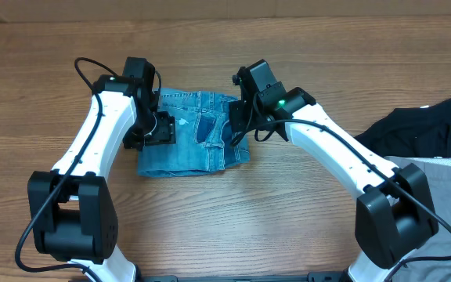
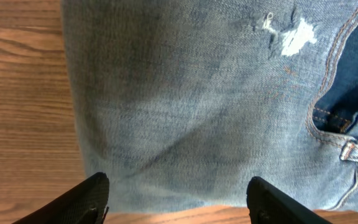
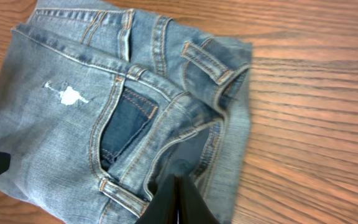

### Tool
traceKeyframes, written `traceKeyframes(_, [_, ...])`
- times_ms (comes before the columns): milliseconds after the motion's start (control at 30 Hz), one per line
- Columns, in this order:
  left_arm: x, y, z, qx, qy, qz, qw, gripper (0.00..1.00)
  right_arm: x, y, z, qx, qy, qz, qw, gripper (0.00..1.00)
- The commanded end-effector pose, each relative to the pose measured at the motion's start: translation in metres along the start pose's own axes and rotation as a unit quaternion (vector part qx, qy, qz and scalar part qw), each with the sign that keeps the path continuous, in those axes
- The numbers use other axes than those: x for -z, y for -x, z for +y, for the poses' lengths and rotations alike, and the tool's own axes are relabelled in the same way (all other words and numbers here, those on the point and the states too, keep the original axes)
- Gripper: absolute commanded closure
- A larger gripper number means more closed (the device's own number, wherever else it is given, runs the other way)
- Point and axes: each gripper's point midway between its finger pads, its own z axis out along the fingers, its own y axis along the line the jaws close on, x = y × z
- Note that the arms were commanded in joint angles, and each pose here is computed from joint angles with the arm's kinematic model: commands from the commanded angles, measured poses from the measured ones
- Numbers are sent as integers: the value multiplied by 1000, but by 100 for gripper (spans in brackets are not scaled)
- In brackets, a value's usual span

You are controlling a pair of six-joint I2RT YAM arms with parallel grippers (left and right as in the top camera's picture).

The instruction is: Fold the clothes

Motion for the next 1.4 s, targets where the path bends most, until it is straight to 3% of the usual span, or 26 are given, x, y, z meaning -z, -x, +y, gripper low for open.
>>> traceKeyframes(0, [-5, -8, 0, -7, -6, 7, 1000, 26, -1, -6, 5, 3, 19, 12, 1000, 86])
traceKeyframes(33, [-6, -10, 1, -6, -5, 11, 1000, 26, -7, -15, 12, 3, 39, 27, 999, 68])
traceKeyframes(100, [-6, -11, 1, -6, -5, 12, 1000, 25, -19, -26, 17, 4, 55, 42, 998, 50])
traceKeyframes(167, [-6, -11, 1, -6, -5, 12, 1000, 25, -31, -34, 20, -8, 69, 51, 996, 49])
traceKeyframes(267, [-6, -13, 1, -6, -4, 16, 1000, 24, -56, -56, 37, -20, 111, 91, 989, 56])
traceKeyframes(300, [-6, -13, 1, -6, -4, 16, 1000, 24, -61, -60, 44, -15, 124, 98, 987, 65])
traceKeyframes(367, [-6, -13, 1, -6, -4, 17, 1000, 24, -63, -57, 47, -9, 125, 88, 988, 92])
traceKeyframes(400, [-6, -13, 1, -6, -4, 16, 1000, 24, -60, -51, 47, -7, 119, 78, 990, 96])
traceKeyframes(633, [-6, -8, 0, -7, -6, 6, 1000, 15, 15, 29, 10, 56, -18, -38, 998, 96])
traceKeyframes(800, [-6, -2, -1, -8, -9, -7, 1000, 14, 3, 24, -18, 49, -72, -44, 995, 96])
traceKeyframes(967, [-6, 3, -5, -10, -15, -17, 1000, 15, -35, 16, -76, 26, -156, -50, 986, 94])
traceKeyframes(1000, [-6, 3, -5, -10, -15, -16, 1000, 15, -45, 15, -90, 15, -162, -46, 986, 81])
traceKeyframes(1033, [-6, 2, -4, -10, -15, -15, 1000, 15, -51, 14, -102, 4, -169, -41, 985, 42])
traceKeyframes(1067, [-7, 1, -4, -10, -14, -13, 1000, 16, -55, 12, -112, -6, -174, -36, 984, 26])
traceKeyframes(1100, [-7, 0, -4, -10, -13, -11, 1000, 16, -53, 11, -123, -15, -181, -31, 983, 21])
traceKeyframes(1200, [-7, -1, -4, -26, -13, -9, 1000, 20, -29, 15, -131, -34, -175, -23, 984, 20])
traceKeyframes(1367, [-6, 14, 7, -75, 20, -40, 996, 20, 35, -6, -36, -45, 73, 36, 996, 20])
